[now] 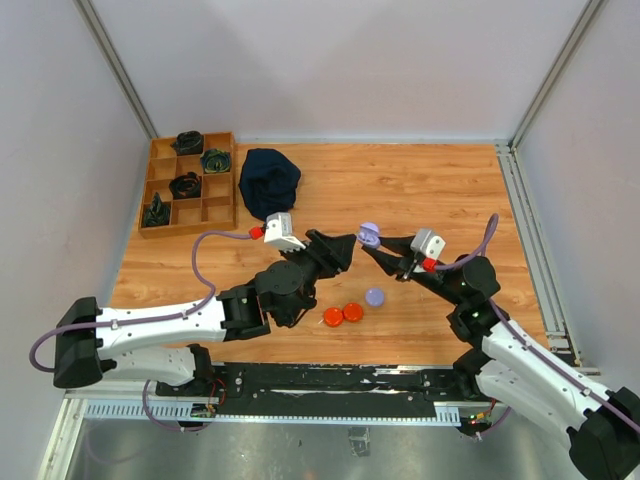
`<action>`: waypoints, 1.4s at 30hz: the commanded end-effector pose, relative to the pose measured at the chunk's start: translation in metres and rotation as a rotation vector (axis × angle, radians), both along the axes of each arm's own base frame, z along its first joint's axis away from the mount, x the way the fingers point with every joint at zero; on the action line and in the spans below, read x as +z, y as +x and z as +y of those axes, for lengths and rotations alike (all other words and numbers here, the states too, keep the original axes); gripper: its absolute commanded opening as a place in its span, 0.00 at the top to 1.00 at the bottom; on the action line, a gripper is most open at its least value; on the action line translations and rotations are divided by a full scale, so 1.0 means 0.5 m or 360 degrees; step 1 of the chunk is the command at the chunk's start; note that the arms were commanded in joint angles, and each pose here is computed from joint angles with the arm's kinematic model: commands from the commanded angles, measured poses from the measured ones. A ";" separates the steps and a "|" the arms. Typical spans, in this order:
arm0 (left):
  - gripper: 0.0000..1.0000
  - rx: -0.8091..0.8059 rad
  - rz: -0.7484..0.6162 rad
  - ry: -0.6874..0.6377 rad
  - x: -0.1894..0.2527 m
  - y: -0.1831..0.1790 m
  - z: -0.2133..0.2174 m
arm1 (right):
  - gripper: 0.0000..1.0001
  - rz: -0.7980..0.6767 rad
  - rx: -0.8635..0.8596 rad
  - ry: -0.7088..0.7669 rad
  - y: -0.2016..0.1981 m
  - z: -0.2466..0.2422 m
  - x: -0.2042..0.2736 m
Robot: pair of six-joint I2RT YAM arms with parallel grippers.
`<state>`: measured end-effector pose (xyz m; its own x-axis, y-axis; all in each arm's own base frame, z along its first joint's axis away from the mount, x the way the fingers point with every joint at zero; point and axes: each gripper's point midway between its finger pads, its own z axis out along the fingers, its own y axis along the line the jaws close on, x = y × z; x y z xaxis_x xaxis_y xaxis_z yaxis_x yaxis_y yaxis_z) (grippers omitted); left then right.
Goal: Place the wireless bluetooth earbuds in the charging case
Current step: Place the earbud in the charging case, then pick up the earbud from the center of the board.
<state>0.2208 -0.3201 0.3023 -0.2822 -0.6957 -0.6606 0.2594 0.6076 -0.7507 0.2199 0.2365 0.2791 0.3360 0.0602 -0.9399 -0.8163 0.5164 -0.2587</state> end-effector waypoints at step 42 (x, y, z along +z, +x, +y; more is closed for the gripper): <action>0.33 0.0333 0.1068 0.0968 -0.502 0.230 0.317 | 0.94 0.0039 -0.0222 -0.0231 0.000 -0.058 -0.093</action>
